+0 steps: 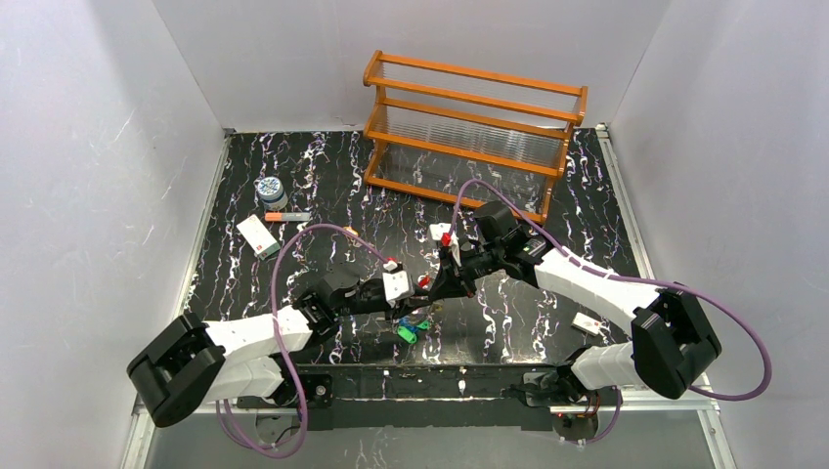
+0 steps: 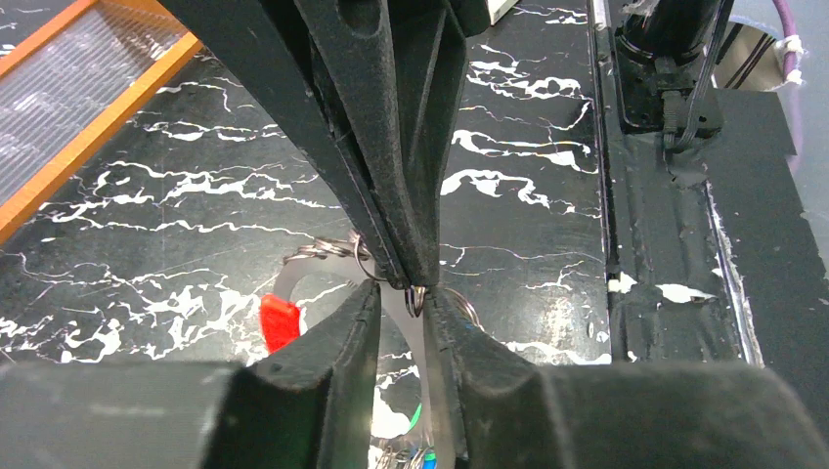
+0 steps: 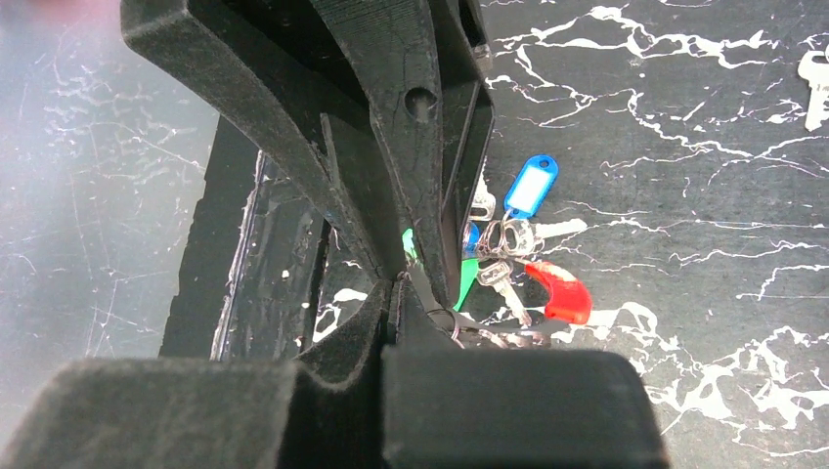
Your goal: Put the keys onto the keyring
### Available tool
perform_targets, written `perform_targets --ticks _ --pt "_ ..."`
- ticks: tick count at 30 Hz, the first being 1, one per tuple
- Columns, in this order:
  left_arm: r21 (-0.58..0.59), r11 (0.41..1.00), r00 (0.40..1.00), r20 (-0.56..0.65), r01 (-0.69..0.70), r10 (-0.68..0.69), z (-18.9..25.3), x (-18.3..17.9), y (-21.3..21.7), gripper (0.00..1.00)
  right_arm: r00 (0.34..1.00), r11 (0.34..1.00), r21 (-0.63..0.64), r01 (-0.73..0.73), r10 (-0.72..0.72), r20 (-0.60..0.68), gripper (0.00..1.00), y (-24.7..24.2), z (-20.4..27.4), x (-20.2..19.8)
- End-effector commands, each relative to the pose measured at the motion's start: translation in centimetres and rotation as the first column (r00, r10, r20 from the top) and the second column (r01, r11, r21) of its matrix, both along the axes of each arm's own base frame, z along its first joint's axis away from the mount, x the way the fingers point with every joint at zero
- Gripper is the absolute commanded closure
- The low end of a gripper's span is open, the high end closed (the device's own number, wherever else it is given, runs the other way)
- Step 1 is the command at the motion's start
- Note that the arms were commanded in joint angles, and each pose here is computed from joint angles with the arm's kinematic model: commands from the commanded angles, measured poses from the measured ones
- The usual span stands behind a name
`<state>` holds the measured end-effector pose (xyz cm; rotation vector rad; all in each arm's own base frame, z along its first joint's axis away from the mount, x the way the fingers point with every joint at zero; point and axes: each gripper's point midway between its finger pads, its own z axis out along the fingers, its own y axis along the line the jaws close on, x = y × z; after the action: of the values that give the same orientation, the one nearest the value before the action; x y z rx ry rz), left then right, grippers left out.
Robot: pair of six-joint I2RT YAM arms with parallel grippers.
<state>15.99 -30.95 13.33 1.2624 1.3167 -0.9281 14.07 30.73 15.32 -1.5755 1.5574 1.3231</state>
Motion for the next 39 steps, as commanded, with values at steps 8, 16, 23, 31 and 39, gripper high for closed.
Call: perform_targets --ticks 8,16,23,31,39 --pt "-0.036 0.998 0.998 -0.053 -0.048 0.046 1.0 0.8 -0.7 1.00 0.999 0.999 0.052 -0.006 0.004 0.038 0.99 0.9 1.7 0.3" --pt "-0.048 0.997 0.997 -0.037 -0.064 0.062 0.9 0.2 0.4 1.00 0.961 0.950 0.238 0.204 -0.240 0.134 0.31 0.5 5.6 2.8" --pt "-0.085 0.996 0.994 0.103 -0.034 0.043 1.9 -1.0 2.0 1.00 0.949 0.912 0.346 0.223 -0.283 0.136 0.24 -0.5 8.1 2.5" --pt "-0.118 0.993 0.940 0.338 0.003 0.038 3.0 -2.0 3.9 1.00 0.960 0.916 0.365 0.166 -0.236 0.154 0.22 -0.6 8.5 1.5" --pt "-0.169 0.984 0.923 0.370 -0.047 0.108 4.1 -1.7 4.8 1.00 0.969 0.930 0.335 0.148 -0.204 0.138 0.21 -0.3 8.0 1.5"
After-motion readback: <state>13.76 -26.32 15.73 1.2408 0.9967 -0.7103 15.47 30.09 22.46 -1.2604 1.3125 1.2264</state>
